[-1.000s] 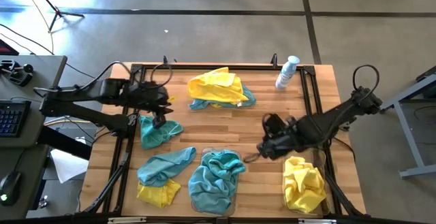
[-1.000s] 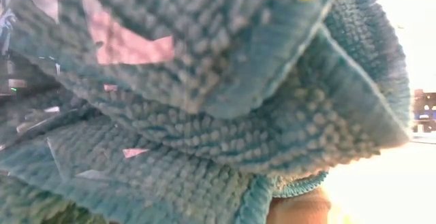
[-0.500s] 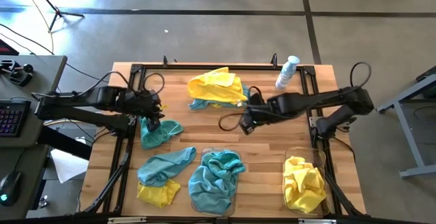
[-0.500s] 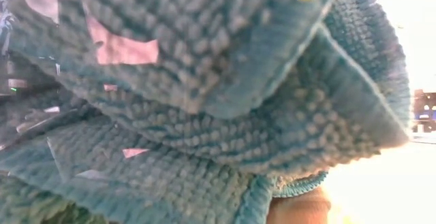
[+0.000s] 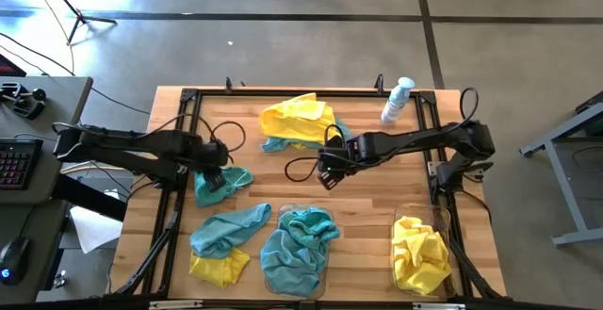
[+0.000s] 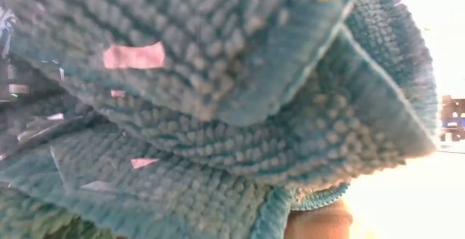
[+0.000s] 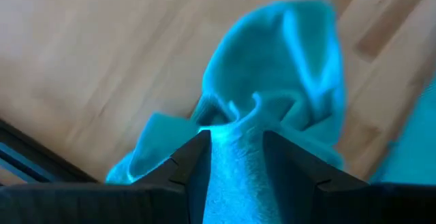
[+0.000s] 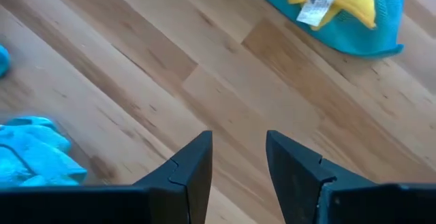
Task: Sort microfiber towel by color & place in baskets
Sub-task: Put the blue towel into the left transparent bin
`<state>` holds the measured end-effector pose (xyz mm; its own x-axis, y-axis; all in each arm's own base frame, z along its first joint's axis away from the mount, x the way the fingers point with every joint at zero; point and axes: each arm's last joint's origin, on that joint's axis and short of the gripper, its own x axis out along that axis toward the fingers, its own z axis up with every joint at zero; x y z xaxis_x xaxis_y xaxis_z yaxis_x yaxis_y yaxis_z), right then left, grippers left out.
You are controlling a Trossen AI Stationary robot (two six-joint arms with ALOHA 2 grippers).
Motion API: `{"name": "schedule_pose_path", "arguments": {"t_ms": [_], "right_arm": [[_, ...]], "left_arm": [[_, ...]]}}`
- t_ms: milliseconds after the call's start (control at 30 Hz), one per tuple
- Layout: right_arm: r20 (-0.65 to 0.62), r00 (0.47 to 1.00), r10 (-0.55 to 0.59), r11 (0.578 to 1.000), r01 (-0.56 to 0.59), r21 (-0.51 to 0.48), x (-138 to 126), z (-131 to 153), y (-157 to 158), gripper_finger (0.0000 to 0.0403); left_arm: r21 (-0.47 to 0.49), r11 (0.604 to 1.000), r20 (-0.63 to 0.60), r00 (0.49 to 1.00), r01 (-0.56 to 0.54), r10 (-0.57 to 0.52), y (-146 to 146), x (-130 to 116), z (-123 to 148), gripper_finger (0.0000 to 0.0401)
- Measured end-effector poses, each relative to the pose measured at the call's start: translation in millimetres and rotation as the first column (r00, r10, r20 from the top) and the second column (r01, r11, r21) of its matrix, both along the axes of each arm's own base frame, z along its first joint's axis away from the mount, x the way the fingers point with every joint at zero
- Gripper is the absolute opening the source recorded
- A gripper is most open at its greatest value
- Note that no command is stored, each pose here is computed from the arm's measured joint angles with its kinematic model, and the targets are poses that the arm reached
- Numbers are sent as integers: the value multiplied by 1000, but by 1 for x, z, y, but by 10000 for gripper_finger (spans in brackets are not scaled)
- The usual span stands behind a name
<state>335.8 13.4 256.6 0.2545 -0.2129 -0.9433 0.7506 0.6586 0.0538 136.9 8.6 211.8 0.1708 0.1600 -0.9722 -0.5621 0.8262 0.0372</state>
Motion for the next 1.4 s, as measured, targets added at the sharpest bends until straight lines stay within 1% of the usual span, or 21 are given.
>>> {"name": "schedule_pose_path", "arguments": {"t_ms": [167, 300, 467, 633, 733, 833, 933, 967, 1000, 1133, 1233, 1300, 1400], "right_arm": [[11, 1000, -1, 1000, 1, 0, -1, 2, 0, 134], [4, 1000, 22, 1000, -22, -7, -1, 3, 0, 134], [-24, 997, 76, 997, -77, -17, -3, 3, 0, 128], [-7, 991, 133, 991, -133, -19, -10, 14, 0, 90], [-12, 988, 155, 986, -156, -54, -18, 23, 2, 61], [-17, 985, 171, 981, -172, -91, -30, 35, 4, 35], [-26, 979, 200, 973, -202, -113, -44, 47, 8, 12], [-31, 977, 209, 969, -212, -125, -49, 51, 9, 6], [-34, 974, 222, 965, -225, -138, -54, 55, 10, 3], [-16, 960, 279, 947, -278, -164, -72, 67, 13, 2], [48, 945, 323, 935, -311, -170, -87, 62, 13, 1], [109, 938, 328, 936, -307, -171, -98, 53, 12, 1], [198, 922, 331, 938, -301, -170, -115, 38, 10, 1]], "left_arm": [[-51, 999, -97, 995, 5, -9, -1, 2, -27, 119], [-101, 995, -124, 992, -6, -7, -3, 3, -47, 119], [-123, 992, -141, 990, -20, 2, -3, 4, -63, 119], [-145, 987, -144, 989, -64, 43, -4, 8, -73, 118], [-144, 986, -164, 984, -89, 65, -4, 10, -77, 108], [-141, 984, -175, 981, -108, 83, -3, 11, -80, 85], [-142, 978, -172, 977, -151, 126, -3, 12, -80, 40], [-143, 976, -170, 976, -165, 140, -3, 13, -79, 22], [-143, 974, -167, 974, -178, 153, -3, 15, -77, 13], [-128, 967, -140, 970, -219, 201, -3, 22, -61, 7], [-134, 961, -58, 970, -242, 236, -2, 34, -39, 3], [-142, 958, -18, 968, -249, 249, -3, 41, -22, 2], [-140, 962, 64, 967, -235, 245, -8, 54, 10, 1]]}}
